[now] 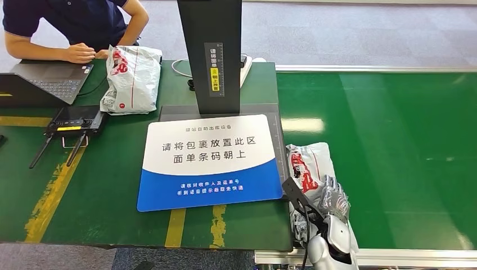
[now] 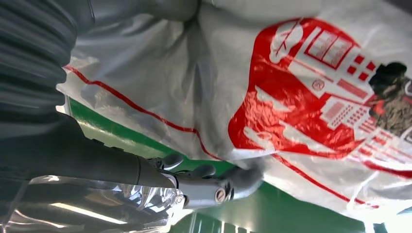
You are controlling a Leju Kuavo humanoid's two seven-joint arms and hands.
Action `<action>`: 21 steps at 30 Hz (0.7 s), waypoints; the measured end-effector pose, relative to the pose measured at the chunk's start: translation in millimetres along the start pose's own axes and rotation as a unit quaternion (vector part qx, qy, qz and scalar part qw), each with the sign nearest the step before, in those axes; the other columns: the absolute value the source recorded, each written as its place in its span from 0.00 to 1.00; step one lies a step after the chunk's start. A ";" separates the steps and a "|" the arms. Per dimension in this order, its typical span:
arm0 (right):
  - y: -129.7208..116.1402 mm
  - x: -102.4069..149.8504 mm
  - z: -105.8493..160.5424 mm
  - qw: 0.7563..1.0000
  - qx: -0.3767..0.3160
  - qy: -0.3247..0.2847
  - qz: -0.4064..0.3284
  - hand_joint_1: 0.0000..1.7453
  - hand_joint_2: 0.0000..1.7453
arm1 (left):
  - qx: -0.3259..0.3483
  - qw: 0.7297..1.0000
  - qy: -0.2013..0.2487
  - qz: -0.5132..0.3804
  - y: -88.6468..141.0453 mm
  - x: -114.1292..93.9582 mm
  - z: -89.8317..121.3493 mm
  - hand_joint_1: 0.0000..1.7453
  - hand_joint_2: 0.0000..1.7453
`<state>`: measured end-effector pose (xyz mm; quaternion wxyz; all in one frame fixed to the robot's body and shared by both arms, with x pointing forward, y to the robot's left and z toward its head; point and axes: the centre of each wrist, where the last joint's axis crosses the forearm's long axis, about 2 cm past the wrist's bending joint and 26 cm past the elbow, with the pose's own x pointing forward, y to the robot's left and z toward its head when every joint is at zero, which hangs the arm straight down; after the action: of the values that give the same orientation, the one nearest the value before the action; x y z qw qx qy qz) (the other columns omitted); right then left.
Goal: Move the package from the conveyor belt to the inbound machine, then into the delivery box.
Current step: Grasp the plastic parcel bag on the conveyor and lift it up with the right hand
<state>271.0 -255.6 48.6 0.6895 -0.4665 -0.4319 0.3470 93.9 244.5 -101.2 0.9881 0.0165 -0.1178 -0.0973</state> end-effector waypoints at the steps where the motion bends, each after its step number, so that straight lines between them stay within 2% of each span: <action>1: 0.7 0.1 -0.2 1.000 0.001 0.000 0.001 0.96 1.00 | 0.001 1.000 0.000 0.000 0.0 -0.1 0.0 0.00 1.00; 8: 0.6 2.0 -2.8 1.000 -0.004 -0.007 0.001 1.00 1.00 | 0.003 1.000 0.000 0.005 -0.4 -1.9 0.1 0.00 1.00; 21: -6.8 1.5 0.7 0.999 -0.045 -0.019 -0.007 0.99 1.00 | 0.005 1.000 0.000 0.006 -0.9 -5.1 0.2 0.00 1.00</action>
<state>271.5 -256.3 55.5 0.6618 -0.4874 -0.4635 0.3311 88.9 244.5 -102.2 0.9886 0.0206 -0.1186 -0.0905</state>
